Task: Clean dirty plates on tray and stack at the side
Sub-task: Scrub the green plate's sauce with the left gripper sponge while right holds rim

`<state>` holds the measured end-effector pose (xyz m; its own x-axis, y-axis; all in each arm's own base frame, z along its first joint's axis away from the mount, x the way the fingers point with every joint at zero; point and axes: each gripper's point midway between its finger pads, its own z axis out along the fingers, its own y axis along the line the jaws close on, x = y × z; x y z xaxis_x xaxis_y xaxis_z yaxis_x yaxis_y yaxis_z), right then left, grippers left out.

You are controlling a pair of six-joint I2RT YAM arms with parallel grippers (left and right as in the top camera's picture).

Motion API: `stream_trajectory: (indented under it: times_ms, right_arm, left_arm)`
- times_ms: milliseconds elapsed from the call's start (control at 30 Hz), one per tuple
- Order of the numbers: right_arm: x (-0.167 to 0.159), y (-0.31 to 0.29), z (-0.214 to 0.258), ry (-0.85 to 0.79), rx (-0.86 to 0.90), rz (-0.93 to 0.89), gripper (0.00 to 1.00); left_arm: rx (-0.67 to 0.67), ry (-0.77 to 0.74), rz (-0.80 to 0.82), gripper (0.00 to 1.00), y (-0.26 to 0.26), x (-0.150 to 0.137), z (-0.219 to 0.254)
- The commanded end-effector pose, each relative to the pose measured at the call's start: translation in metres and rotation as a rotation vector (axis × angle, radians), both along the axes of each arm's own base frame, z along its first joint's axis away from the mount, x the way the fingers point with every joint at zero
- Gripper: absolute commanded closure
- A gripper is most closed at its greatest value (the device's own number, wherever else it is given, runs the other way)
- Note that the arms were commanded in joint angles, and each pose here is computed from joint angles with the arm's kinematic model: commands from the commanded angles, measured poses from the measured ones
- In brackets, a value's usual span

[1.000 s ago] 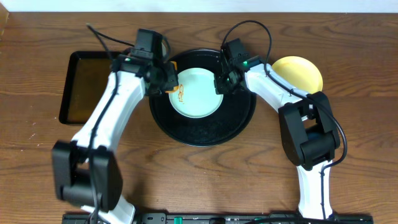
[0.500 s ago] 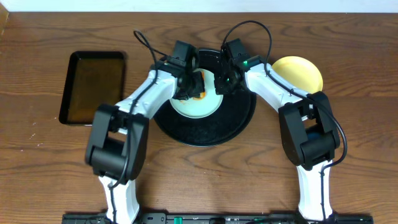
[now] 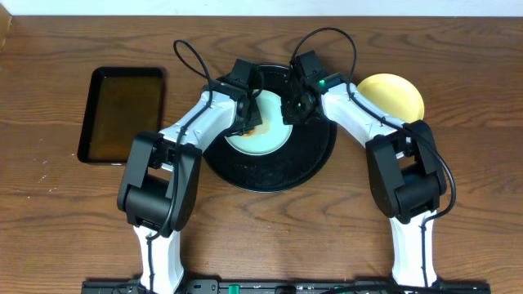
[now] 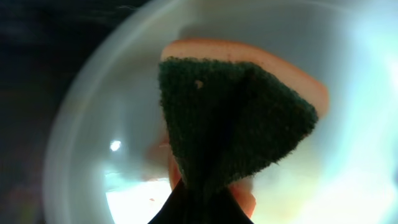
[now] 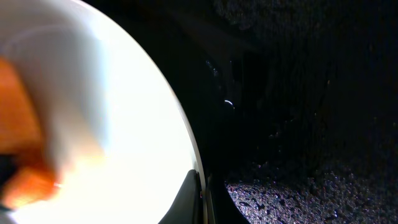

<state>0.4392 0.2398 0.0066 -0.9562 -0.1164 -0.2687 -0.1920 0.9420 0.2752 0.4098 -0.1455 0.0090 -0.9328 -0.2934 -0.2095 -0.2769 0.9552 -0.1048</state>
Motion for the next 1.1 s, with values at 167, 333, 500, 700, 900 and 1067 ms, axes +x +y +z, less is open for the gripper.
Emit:
stream_trajectory:
  times_ms: [167, 333, 500, 700, 900, 1067]
  right_arm:
    - [-0.012, -0.007, -0.029, 0.054, -0.072, -0.005, 0.99]
    - [-0.011, -0.009, -0.029, 0.053, -0.08, -0.015, 0.99]
    - [-0.011, -0.008, -0.029, 0.052, -0.077, -0.018, 0.99]
    - [-0.011, -0.008, -0.029, 0.057, -0.075, -0.031, 0.99]
    - [-0.012, -0.009, -0.029, 0.062, -0.077, -0.031, 0.99]
    - [-0.014, -0.01, -0.03, 0.071, -0.082, -0.031, 0.99]
  left_arm:
    - [0.289, -0.026, 0.111, 0.92, 0.075, 0.003, 0.016]
    - [0.229, -0.126, 0.116, 0.92, 0.065, 0.011, 0.059]
    - [-0.037, -0.099, 0.047, 0.92, 0.017, 0.011, 0.058]
    - [-0.235, -0.056, -0.04, 0.92, -0.033, 0.011, 0.037]
    - [-0.303, -0.021, -0.021, 0.92, -0.056, 0.012, 0.014]
    - [-0.296, 0.036, 0.038, 0.92, -0.051, 0.007, -0.006]
